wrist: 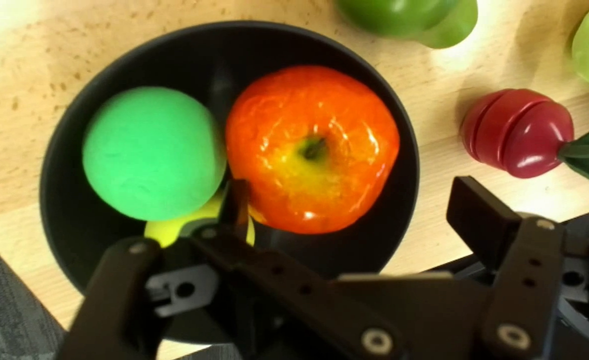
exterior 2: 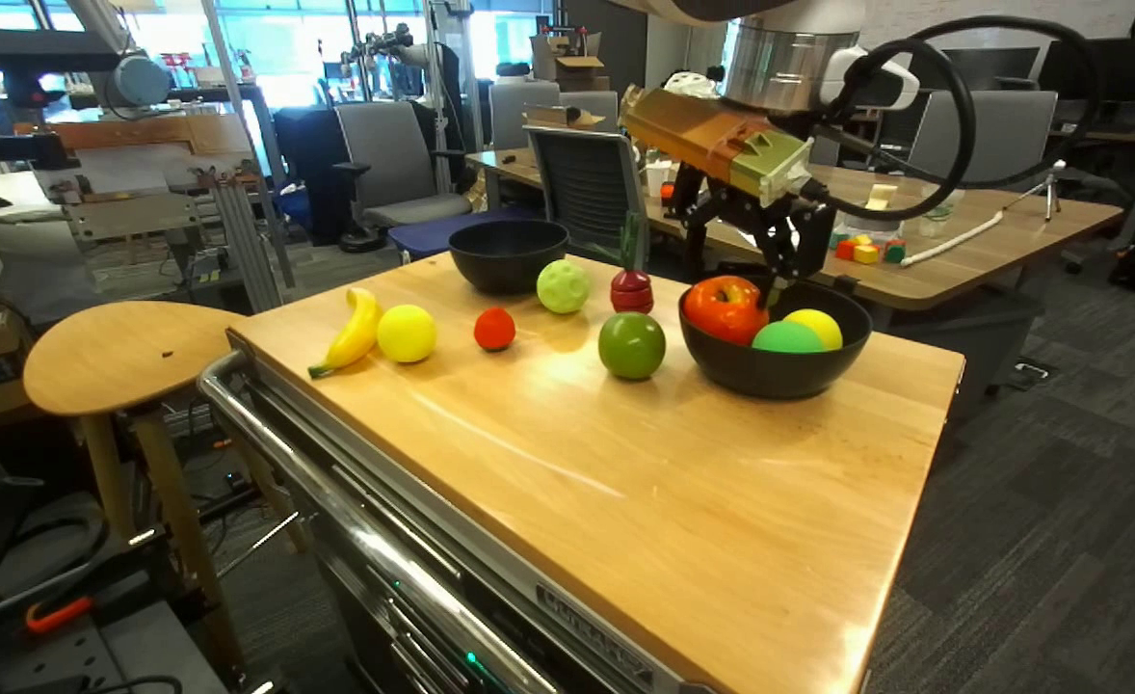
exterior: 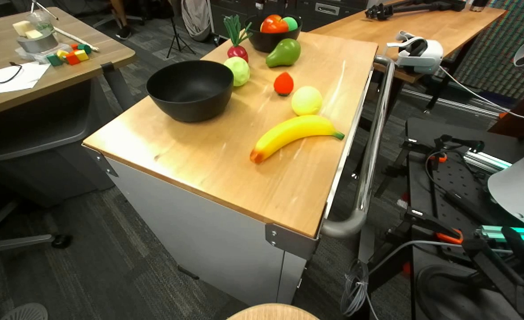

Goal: Move the fruit and vegetable toys from the bowls to the counter

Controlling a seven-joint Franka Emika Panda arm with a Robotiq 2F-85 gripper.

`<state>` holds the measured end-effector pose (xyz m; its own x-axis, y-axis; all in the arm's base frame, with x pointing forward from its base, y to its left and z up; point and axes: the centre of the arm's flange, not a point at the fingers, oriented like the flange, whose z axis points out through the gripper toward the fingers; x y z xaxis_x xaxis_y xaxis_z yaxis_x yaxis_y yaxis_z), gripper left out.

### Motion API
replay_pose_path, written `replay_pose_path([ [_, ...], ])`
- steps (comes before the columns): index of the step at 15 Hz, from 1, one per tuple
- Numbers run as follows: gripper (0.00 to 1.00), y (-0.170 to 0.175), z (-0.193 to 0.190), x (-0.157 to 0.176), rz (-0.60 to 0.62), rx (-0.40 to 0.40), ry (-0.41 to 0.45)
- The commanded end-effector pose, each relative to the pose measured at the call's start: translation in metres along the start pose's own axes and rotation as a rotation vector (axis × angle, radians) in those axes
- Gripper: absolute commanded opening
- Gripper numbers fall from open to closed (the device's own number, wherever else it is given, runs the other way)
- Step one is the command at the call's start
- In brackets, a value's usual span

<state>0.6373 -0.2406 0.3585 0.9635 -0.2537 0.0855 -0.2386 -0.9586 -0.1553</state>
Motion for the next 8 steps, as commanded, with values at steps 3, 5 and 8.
replay_pose_path([
  [3,1.0,0.009,0.001,-0.002,0.019,-0.029,0.02],
  [5,0.88,0.014,0.004,-0.002,0.017,-0.044,0.021],
  [8,0.75,0.022,0.012,-0.001,0.02,-0.072,0.024],
])
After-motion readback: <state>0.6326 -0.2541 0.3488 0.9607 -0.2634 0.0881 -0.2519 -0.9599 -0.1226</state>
